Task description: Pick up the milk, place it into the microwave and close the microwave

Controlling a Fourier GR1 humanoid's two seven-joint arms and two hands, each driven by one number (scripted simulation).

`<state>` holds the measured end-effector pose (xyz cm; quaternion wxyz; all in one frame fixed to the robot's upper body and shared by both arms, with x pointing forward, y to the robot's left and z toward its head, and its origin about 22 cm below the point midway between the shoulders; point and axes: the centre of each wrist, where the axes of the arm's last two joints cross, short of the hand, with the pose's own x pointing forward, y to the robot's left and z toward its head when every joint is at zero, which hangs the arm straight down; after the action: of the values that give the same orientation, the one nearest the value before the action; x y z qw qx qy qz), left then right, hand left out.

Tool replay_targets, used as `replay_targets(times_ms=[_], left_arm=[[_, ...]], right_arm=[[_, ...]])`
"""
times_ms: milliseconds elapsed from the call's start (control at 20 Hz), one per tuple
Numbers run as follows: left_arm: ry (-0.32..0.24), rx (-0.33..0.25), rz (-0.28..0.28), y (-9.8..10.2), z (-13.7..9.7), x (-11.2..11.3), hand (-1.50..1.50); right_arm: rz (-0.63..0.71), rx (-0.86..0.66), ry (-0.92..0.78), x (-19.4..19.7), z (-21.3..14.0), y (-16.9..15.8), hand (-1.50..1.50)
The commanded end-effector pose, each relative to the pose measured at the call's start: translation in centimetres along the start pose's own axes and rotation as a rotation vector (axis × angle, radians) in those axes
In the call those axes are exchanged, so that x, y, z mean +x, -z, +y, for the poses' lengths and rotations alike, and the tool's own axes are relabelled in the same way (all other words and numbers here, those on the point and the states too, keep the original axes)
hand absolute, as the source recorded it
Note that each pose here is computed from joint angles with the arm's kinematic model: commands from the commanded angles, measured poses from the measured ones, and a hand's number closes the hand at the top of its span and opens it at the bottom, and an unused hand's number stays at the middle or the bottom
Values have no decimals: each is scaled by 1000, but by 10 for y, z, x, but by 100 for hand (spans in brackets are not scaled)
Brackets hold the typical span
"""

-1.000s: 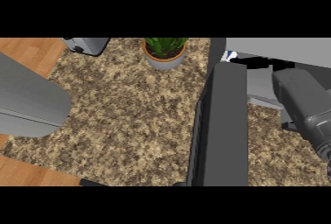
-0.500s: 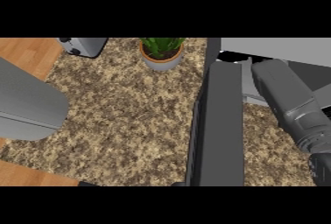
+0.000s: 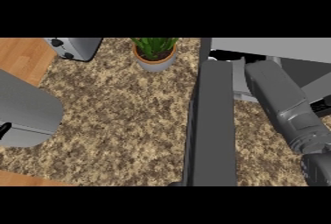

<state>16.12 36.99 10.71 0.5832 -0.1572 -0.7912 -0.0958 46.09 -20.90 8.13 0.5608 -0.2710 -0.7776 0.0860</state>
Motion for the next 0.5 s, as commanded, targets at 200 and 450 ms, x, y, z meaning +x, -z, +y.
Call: replay_targets(times_ms=[200,450], left_arm=[[-10,-1,31,-6,-6,-17,-150],[-31,-67,6,-4,-13,-30,-150]], right_arm=[[-21,19,13,-16,-8,-7,-150],[9,45,79,-43,-37,-13,-150]])
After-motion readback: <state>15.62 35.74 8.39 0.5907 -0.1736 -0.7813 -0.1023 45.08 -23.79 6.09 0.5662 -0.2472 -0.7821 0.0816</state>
